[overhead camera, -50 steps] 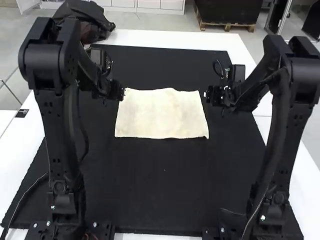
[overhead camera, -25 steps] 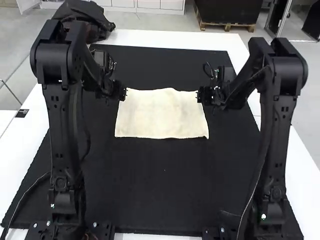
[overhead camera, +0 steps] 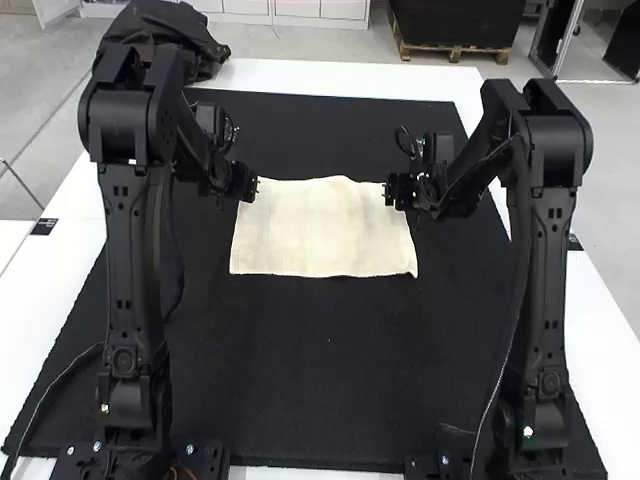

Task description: Fold the towel.

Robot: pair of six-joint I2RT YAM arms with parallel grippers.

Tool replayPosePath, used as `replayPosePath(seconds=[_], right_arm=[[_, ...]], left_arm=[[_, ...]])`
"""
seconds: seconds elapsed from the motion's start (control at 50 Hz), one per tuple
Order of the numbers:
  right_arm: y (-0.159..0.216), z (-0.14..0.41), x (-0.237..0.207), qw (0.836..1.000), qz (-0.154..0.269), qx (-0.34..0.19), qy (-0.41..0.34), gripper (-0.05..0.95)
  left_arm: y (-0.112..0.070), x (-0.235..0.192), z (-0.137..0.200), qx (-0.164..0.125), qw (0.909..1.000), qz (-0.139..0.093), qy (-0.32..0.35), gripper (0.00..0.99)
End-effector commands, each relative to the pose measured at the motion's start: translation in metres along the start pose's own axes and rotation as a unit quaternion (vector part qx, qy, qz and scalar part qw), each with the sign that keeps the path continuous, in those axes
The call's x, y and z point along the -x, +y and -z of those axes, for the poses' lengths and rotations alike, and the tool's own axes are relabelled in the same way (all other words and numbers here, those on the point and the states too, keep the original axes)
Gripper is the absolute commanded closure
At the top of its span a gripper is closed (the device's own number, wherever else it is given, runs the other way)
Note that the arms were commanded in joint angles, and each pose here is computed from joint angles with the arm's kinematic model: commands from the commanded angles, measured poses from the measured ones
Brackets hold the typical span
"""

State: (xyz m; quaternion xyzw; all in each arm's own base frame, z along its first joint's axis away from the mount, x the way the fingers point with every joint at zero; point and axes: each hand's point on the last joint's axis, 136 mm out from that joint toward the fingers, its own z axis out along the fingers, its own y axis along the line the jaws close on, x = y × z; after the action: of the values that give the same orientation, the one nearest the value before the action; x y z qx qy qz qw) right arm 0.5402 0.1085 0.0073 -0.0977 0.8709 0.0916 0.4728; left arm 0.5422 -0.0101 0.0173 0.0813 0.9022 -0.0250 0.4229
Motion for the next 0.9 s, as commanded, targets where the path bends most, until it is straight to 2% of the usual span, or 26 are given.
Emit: replayPosePath(seconds=[0.0,0.54,0.64,0.68,0.72,0.74,0.76,0.8,0.88], right_arm=[[-0.002,-0.005,0.005,1.000,0.003,-0.009,-0.007,-0.01],[-0.005,-0.016,-0.023,1.000,0.022,-0.010,0.020,-0.01],[-0.002,-0.019,-0.028,0.999,0.030,-0.007,0.025,0.00],[-0.002,-0.020,-0.029,0.999,0.036,-0.006,0.026,0.10],[0.000,-0.020,-0.030,0.999,0.044,-0.004,0.028,0.25],[0.002,-0.020,-0.030,0.999,0.047,-0.001,0.028,0.35],[0.004,-0.020,-0.029,0.998,0.050,0.002,0.026,0.50],[0.007,-0.020,-0.029,0.998,0.050,0.011,0.025,0.71],[0.008,-0.020,-0.031,0.998,0.045,0.022,0.027,0.73]], left_arm=[[-0.004,0.008,-0.006,-0.007,0.9999,-0.009,-0.009,0.039],[-0.003,-0.012,-0.019,-0.008,0.9998,-0.010,0.013,0.039],[-0.003,-0.013,-0.020,-0.007,0.9998,-0.010,0.013,0.069],[-0.003,-0.013,-0.020,-0.006,0.9999,-0.010,0.011,0.110],[-0.003,-0.012,-0.021,-0.006,0.9999,-0.009,0.011,0.151],[-0.003,-0.014,-0.021,-0.007,0.9999,-0.009,0.012,0.172],[-0.004,-0.015,-0.022,-0.007,0.9998,-0.009,0.014,0.192],[-0.004,-0.016,-0.022,-0.007,0.9998,-0.009,0.017,0.241],[-0.005,-0.019,-0.021,-0.009,0.9998,-0.009,0.018,0.382]])
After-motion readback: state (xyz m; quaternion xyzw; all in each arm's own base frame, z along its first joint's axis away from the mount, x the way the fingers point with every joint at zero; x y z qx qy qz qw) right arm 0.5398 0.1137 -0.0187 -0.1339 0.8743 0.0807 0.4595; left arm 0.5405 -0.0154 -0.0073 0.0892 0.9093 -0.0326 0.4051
